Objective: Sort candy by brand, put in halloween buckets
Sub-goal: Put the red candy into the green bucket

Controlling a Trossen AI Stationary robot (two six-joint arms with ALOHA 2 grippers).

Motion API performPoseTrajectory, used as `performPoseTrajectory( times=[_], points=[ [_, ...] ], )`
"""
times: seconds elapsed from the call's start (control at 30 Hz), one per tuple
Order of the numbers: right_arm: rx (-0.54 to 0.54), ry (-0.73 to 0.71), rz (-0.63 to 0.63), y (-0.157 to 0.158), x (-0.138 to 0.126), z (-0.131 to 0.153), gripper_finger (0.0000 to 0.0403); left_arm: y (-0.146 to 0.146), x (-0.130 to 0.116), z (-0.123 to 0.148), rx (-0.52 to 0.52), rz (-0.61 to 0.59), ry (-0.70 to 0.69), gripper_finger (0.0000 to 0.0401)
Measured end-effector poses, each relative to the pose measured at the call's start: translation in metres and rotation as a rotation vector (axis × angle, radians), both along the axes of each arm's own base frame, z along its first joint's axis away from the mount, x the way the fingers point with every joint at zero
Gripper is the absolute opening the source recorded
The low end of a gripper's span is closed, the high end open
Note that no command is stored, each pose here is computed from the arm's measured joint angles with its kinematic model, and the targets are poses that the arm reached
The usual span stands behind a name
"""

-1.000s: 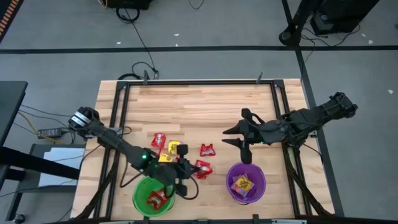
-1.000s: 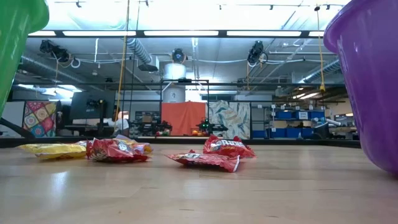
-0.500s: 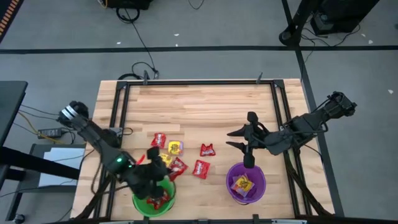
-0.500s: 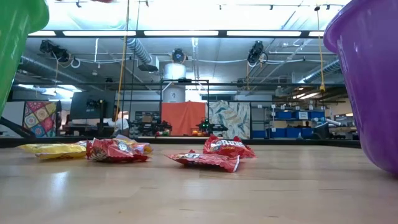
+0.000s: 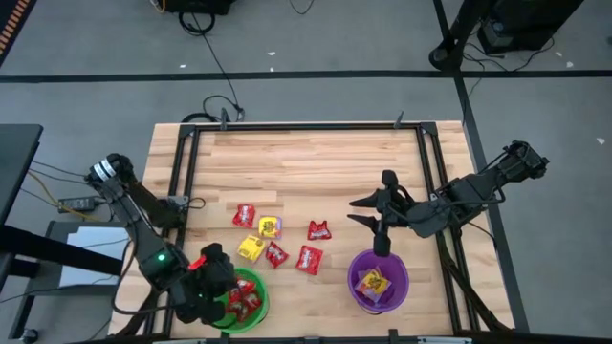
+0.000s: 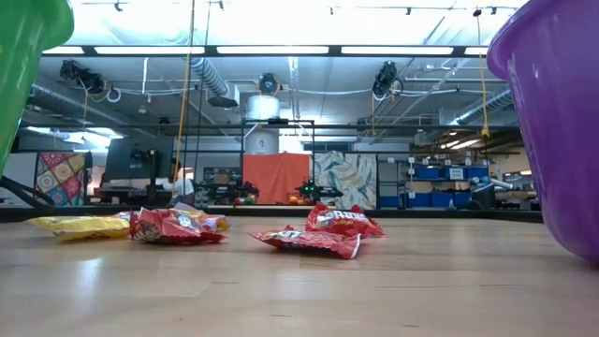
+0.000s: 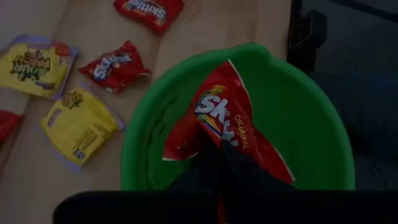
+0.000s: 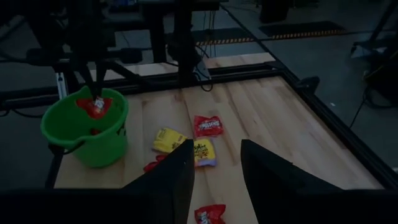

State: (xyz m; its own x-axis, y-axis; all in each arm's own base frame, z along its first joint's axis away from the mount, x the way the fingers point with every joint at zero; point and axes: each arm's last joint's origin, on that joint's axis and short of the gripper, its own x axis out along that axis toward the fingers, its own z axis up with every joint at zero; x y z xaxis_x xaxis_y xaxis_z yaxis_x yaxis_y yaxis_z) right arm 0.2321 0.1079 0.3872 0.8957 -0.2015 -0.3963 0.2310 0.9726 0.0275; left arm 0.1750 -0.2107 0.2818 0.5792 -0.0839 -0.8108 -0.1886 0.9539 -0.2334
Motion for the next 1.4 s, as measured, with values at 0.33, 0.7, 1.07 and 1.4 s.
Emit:
performPoseTrajectory(
  times=[0.33, 0.7, 1.07, 1.4],
  points=[
    [-0.011, -0.003, -0.014, -0.001, 0.000, 0.000, 0.0143, 0.004, 0.001, 0.000, 0.048, 0.083, -0.054, 0.0093],
    [-0.066, 0.008, -0.024, -0.007, 0.003, 0.000, 0.0143, 0.051, 0.011, 0.007, 0.416, 0.326, -0.207, 0.0195],
    [-0.158, 0.016, -0.056, -0.026, 0.007, 0.004, 0.0143, 0.164, 0.049, 0.016, 0.707, 0.506, 0.050, 0.0193],
    [-0.311, 0.019, -0.130, -0.062, 0.005, 0.017, 0.0143, 0.240, 0.068, 0.023, 0.955, 0.545, 0.192, 0.0193]
  ],
)
